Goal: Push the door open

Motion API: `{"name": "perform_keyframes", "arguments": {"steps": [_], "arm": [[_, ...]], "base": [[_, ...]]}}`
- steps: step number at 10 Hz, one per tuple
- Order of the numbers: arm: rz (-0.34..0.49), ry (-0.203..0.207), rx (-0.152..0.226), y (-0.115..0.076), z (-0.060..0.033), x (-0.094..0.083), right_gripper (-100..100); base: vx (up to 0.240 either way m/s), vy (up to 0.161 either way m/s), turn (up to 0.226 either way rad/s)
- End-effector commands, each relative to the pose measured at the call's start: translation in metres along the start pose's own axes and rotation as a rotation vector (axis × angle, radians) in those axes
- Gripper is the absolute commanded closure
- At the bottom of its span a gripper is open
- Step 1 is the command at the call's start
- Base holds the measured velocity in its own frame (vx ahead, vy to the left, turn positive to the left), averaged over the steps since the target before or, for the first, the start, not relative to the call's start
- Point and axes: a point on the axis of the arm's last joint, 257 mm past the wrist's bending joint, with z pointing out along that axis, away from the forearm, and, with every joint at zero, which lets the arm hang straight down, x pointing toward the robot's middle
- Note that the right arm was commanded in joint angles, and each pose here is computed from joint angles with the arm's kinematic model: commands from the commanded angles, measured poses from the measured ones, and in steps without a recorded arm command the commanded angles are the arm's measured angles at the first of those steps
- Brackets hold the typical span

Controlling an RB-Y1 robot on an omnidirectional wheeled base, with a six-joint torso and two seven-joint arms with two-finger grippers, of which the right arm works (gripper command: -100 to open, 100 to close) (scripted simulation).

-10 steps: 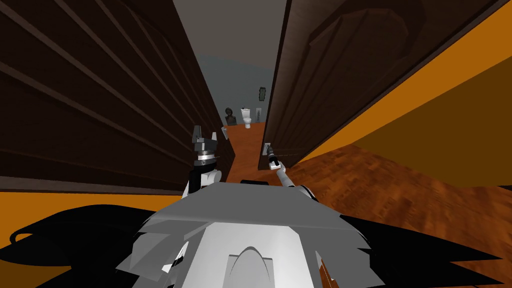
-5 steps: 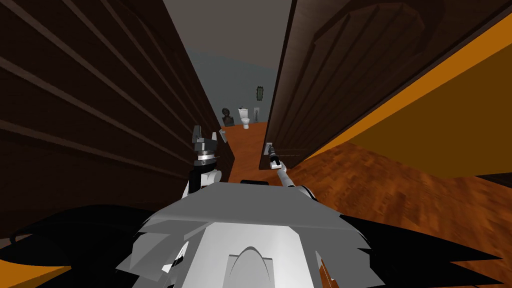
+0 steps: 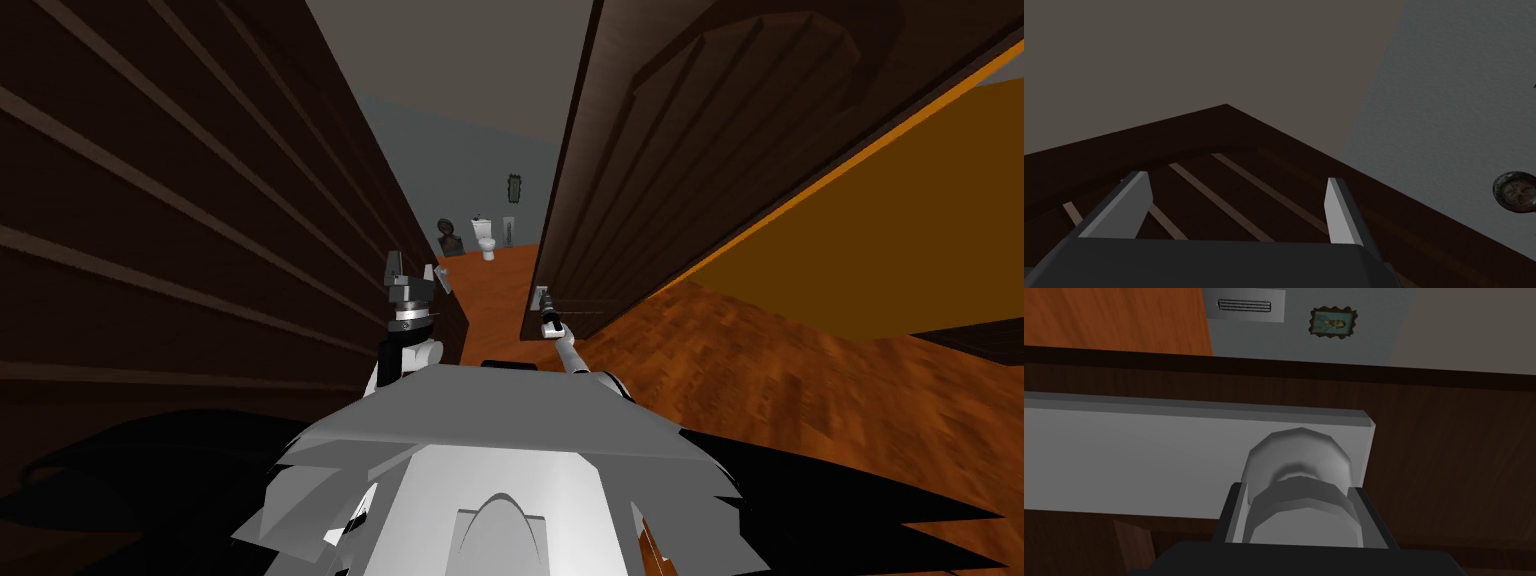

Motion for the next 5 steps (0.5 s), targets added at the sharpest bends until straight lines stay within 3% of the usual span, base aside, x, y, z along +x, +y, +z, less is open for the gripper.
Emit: {"name": "perform_keyframes", "arguments": {"steps": [1, 5], "arm": [[-0.004, -0.029, -0.011, 0.007, 0.0026, -0.013, 100], [0.000, -0.066, -0.006, 0.005, 0.0021, -0.026, 100]], "base": [[0.174, 0.139, -0.107], [0.174, 0.131, -0.081]]}}
